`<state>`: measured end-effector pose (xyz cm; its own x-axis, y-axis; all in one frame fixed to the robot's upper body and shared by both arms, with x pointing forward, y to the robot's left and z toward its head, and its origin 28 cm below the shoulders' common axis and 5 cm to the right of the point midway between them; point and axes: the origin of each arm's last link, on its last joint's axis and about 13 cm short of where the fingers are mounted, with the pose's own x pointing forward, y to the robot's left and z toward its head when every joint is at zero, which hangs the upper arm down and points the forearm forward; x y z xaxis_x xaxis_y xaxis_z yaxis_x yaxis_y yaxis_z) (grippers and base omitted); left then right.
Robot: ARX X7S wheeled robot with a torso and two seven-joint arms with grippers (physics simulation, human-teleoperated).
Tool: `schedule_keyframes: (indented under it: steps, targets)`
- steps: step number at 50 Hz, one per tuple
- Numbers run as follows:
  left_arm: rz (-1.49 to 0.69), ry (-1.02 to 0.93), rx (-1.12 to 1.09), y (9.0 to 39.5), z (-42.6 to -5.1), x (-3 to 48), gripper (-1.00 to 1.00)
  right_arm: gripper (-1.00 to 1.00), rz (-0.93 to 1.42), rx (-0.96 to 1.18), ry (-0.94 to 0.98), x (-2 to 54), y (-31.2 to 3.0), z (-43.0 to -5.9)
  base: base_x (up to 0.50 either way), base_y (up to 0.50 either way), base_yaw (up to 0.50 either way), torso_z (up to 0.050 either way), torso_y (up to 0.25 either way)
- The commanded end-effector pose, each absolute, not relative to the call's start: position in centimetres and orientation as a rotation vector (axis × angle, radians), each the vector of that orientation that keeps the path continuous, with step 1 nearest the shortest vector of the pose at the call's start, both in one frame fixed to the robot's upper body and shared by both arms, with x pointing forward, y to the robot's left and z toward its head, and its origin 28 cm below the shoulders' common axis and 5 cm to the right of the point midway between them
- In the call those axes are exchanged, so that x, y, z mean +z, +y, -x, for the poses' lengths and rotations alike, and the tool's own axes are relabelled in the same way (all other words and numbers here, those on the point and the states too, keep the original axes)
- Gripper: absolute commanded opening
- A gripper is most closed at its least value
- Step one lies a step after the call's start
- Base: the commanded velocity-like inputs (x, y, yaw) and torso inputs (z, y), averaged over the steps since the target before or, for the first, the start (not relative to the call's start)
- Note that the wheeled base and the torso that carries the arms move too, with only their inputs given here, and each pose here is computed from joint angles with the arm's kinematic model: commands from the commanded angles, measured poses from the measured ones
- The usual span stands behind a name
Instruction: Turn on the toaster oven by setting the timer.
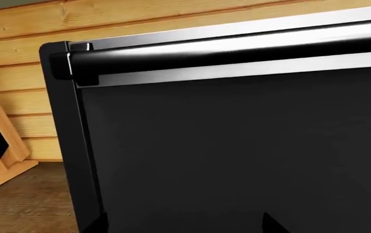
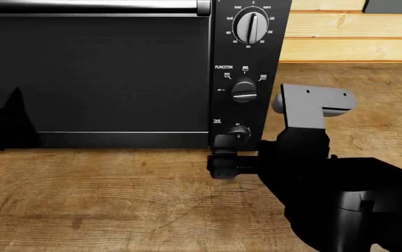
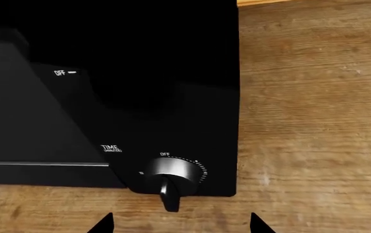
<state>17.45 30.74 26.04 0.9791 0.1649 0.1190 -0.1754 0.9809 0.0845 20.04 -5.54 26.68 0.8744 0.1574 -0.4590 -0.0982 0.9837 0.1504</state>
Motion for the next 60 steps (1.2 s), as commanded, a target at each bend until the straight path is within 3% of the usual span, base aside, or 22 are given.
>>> schedule_keyframes:
  steps: [1,50,51,53,54,55,57,60]
  targets:
    - [-0.089,-0.11,0.195,31.1,-17.4,26.1,1.0,1.0,-0.119,0.125,0.479,25.6,-4.4,-20.6,0.0,0.0,0.0,0.0,0.0]
    - [-0.079,-0.098,0.204,32.1,-15.6,25.7,1.0,1.0,-0.102,0.089,0.499,23.3,-3.6,-21.5,0.0,0.0,0.0,0.0,0.0]
    - [-0.138,0.008,0.005,32.2,-17.2,26.4,1.0,1.0,-0.105,0.088,0.497,23.2,-3.5,-21.6,0.0,0.0,0.0,0.0,0.0]
    - [-0.146,0.007,0.089,29.4,-20.0,24.3,1.0,1.0,-0.098,0.087,0.477,22.9,-3.3,-21.7,0.0,0.0,0.0,0.0,0.0]
    - [-0.155,0.019,0.153,30.3,-17.6,23.9,1.0,1.0,-0.08,0.078,0.459,22.8,-3.2,-21.7,0.0,0.0,0.0,0.0,0.0]
    - [-0.168,0.055,-0.044,30.6,-17.9,24.9,1.0,1.0,-0.087,0.086,0.461,22.6,-3.1,-21.8,0.0,0.0,0.0,0.0,0.0]
    - [-0.118,-0.014,0.118,29.4,-21.0,25.1,1.0,1.0,-0.075,0.085,0.446,22.4,-3.0,-21.9,0.0,0.0,0.0,0.0,0.0]
    - [-0.083,-0.068,0.124,30.1,-20.2,25.3,1.0,1.0,-0.065,0.085,0.432,22.4,-2.9,-21.7,0.0,0.0,0.0,0.0,0.0]
